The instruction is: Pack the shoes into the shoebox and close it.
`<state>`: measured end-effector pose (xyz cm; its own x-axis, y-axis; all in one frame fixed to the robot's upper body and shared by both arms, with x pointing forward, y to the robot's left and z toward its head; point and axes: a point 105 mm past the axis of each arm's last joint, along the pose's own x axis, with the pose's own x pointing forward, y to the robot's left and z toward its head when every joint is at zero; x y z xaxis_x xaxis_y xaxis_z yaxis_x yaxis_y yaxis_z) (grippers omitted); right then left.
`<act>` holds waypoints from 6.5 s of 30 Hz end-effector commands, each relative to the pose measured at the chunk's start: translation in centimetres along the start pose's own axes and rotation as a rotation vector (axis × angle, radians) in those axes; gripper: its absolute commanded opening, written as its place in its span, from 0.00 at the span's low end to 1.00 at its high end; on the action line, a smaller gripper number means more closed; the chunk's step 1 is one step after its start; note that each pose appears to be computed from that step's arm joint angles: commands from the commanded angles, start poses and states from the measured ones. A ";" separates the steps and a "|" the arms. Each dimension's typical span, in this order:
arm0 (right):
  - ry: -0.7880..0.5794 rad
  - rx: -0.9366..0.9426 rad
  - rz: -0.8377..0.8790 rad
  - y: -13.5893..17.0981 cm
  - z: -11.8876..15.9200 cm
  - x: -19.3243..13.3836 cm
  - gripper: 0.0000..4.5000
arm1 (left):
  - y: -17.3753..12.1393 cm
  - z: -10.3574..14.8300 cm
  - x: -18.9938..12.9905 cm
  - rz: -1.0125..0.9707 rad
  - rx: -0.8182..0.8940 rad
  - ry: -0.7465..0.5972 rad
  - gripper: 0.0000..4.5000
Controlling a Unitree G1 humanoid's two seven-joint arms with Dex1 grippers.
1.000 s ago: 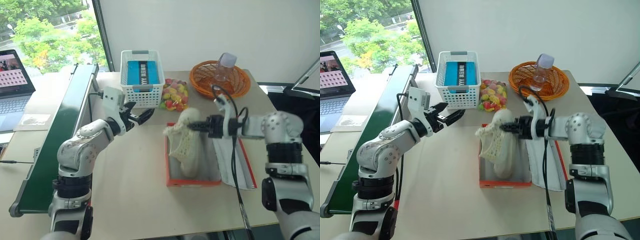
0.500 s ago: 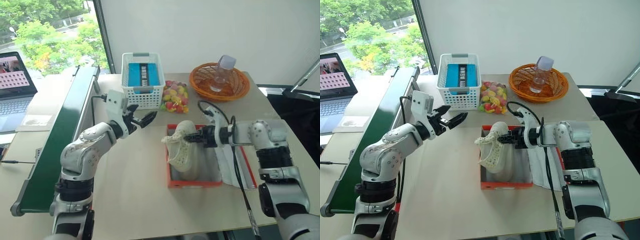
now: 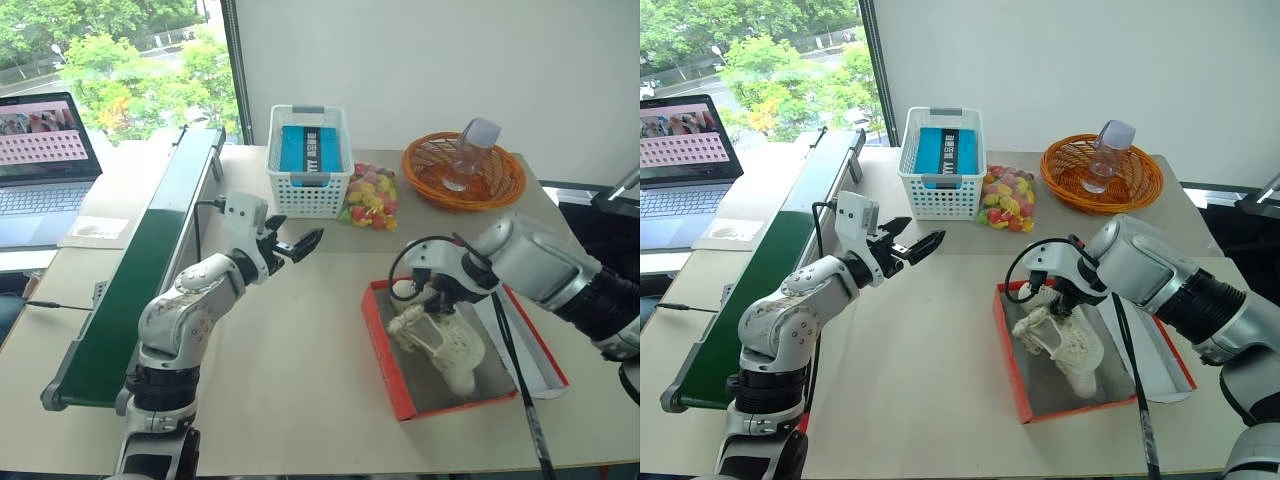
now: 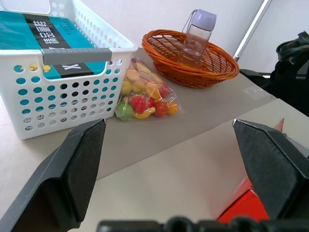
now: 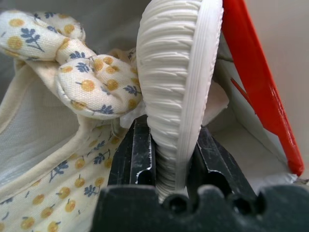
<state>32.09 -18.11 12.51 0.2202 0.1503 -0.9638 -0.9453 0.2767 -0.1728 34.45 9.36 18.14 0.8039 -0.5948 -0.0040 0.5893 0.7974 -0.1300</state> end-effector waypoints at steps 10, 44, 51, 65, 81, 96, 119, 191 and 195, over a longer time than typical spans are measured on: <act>-0.080 0.282 0.191 3.6 0.6 1.3 0.10 | -1.2 1.0 0.2 -0.030 0.037 -0.060 1.00; -0.244 0.431 -0.184 -3.3 6.9 10.8 0.10 | -0.9 1.2 0.5 -0.073 0.119 -0.008 1.00; -0.275 0.480 -0.168 -3.2 6.0 9.4 0.10 | 0.3 1.0 -0.1 -0.043 0.131 0.008 1.00; -0.337 0.565 -0.238 -1.6 0.2 4.0 0.10 | 1.3 -0.2 -0.8 -0.026 0.148 0.049 1.00; -0.387 0.605 -0.229 -1.6 -0.6 1.1 0.96 | 1.1 0.1 -0.4 -0.053 0.165 0.049 1.00; -0.710 0.601 -0.175 -1.0 2.8 -10.6 0.98 | 1.4 1.0 0.3 -0.161 0.228 0.075 1.00; -0.696 0.755 -0.235 10.1 -7.7 -11.1 0.02 | -6.1 0.3 -0.4 -0.932 0.419 0.304 1.00; -1.748 1.231 -0.151 -1.8 -4.9 -11.9 0.02 | -5.8 2.3 -1.5 -0.782 0.504 0.327 1.00; -1.681 1.183 -0.046 -1.9 -1.3 -10.9 0.02 | -5.6 2.4 -1.6 -0.765 0.510 0.327 1.00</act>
<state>31.17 -23.51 21.88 0.8837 0.4087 0.2283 -0.4420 0.5682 0.6941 30.10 5.86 20.05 0.1474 -0.9012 -0.4075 0.9806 0.0793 0.1794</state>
